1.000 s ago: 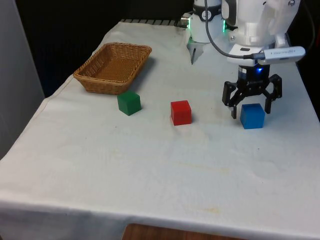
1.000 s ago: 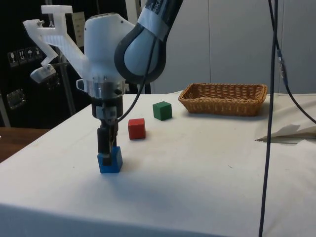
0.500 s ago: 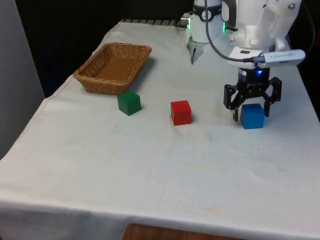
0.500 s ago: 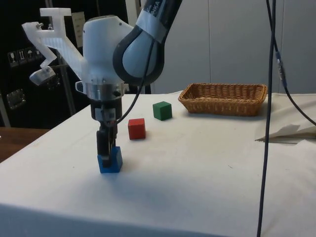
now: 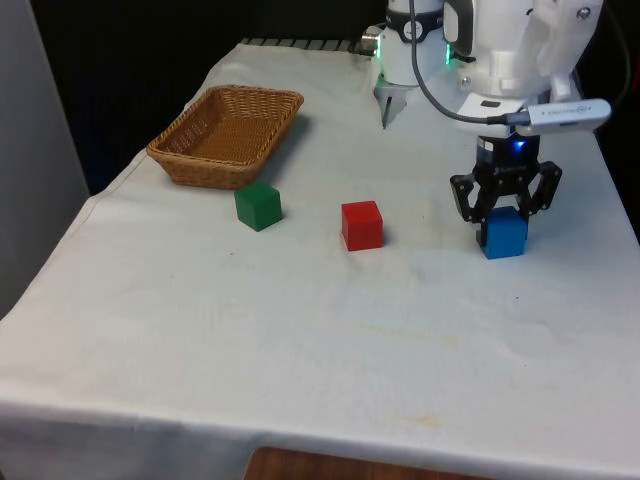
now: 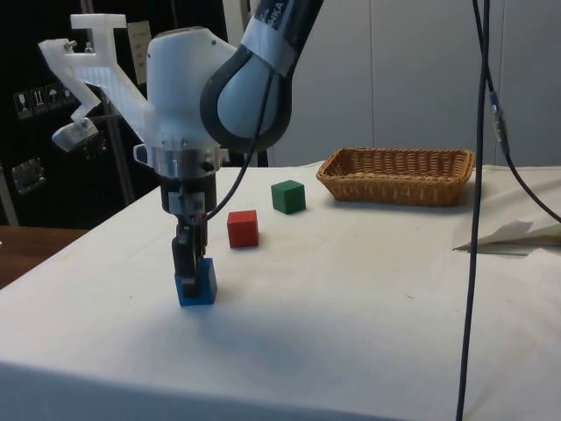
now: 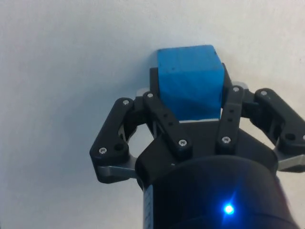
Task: Pick up the blue cube and place it into the basket.
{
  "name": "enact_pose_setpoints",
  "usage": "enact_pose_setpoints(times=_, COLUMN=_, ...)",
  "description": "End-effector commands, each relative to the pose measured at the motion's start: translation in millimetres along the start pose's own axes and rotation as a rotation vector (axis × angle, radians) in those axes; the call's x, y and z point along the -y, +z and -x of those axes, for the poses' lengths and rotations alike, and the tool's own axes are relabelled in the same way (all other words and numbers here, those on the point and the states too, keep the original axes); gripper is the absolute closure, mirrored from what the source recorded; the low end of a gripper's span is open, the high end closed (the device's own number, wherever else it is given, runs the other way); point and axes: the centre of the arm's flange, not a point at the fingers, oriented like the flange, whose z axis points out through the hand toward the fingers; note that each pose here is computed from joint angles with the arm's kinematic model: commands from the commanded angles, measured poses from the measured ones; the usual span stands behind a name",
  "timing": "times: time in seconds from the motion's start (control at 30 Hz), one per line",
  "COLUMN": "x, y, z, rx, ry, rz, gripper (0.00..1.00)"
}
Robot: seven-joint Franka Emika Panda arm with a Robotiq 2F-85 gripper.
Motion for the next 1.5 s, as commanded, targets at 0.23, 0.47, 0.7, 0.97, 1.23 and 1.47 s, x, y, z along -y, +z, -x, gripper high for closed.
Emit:
enact_pose_setpoints(times=0.23, x=0.6, y=-12.0, z=-1.3, rx=0.003, ry=0.0, rz=0.001, gripper=1.0)
enact_pose_setpoints(times=0.47, x=0.8, y=-31.3, z=-1.1, rx=0.014, ry=0.001, rz=0.007, gripper=1.0)
enact_pose_setpoints(times=0.7, x=1.7, y=-55.3, z=-0.7, rx=0.021, ry=0.001, rz=0.015, gripper=1.0)
enact_pose_setpoints(times=0.97, x=1.6, y=-80.8, z=0.7, rx=0.031, ry=0.001, rz=0.026, gripper=1.0)
enact_pose_setpoints(times=1.23, x=-1.6, y=-104.7, z=4.4, rx=0.046, ry=0.003, rz=0.038, gripper=1.0)
enact_pose_setpoints(times=1.47, x=-8.2, y=-118.2, z=10.9, rx=0.055, ry=0.004, rz=0.059, gripper=1.0)
